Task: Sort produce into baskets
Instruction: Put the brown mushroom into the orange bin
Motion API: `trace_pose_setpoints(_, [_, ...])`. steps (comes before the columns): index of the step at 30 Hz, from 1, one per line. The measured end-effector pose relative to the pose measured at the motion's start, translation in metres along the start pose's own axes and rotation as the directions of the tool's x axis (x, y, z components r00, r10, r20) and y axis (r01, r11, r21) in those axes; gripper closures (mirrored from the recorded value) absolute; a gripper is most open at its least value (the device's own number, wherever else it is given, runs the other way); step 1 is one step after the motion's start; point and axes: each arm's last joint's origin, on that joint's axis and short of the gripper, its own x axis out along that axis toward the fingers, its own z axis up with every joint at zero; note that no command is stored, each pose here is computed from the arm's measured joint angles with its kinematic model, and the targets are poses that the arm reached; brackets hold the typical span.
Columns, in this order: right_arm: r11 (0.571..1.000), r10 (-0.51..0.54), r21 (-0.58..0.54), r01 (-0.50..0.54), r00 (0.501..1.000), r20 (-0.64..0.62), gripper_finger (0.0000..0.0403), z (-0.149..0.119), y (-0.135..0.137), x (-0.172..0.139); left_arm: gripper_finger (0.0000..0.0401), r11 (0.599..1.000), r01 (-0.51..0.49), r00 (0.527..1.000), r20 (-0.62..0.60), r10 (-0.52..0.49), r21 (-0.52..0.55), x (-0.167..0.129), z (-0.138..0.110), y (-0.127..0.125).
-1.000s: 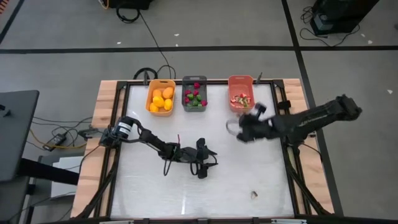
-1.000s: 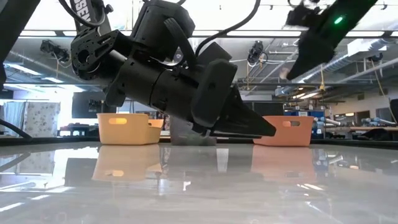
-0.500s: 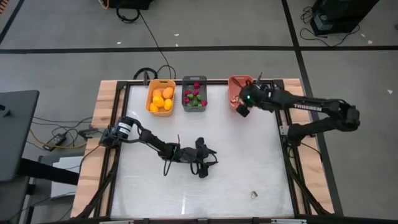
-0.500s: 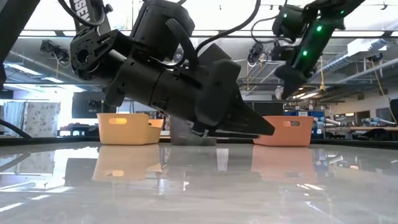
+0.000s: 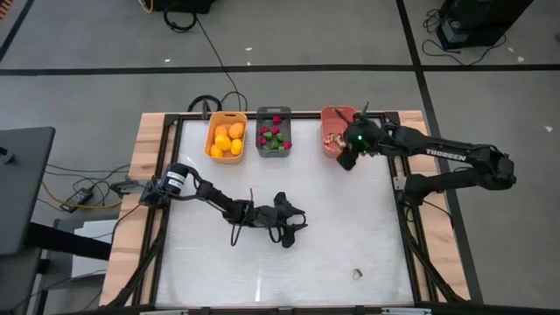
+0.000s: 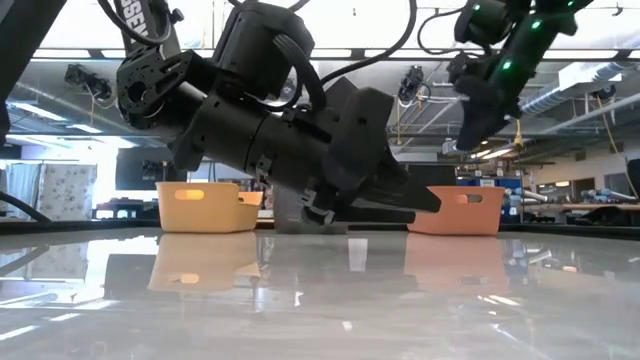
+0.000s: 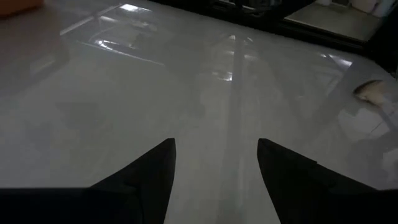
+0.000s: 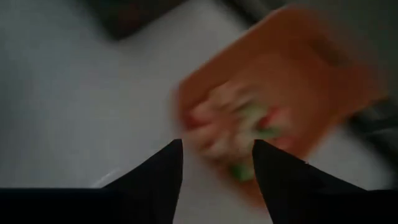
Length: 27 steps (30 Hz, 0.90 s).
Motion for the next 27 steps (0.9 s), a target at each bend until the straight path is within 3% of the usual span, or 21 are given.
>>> trace_pose_setpoints(2, [0.995,0.095,0.000,-0.095,0.994,-0.046,0.0196,-0.008,0.010,-0.004,0.0167,1.000,0.001,1.000,0.003,-0.001,-0.015,0.000,0.000,0.000])
trace_pose_setpoints(8, [0.972,0.185,-0.103,-0.210,0.960,-0.210,0.0204,-0.044,0.050,-0.017,0.0167,0.998,0.021,1.000,-0.004,-0.022,-0.054,0.000,0.000,-0.001])
trace_pose_setpoints(13, [0.932,0.310,-0.091,-0.351,0.902,-0.300,0.0207,-0.074,0.084,-0.033,0.0167,0.998,0.022,1.000,-0.005,-0.023,-0.054,0.000,0.000,0.000])
trace_pose_setpoints(19, [0.928,0.355,0.018,-0.372,0.870,-0.343,0.0207,-0.108,0.119,-0.045,0.0167,0.998,0.024,1.000,-0.006,-0.024,-0.054,0.000,0.001,0.000])
trace_pose_setpoints(27, [0.876,0.410,-0.066,-0.478,0.809,-0.421,0.0211,-0.153,0.169,-0.051,0.0167,0.997,0.046,0.999,-0.015,-0.047,-0.062,0.003,0.003,0.007])
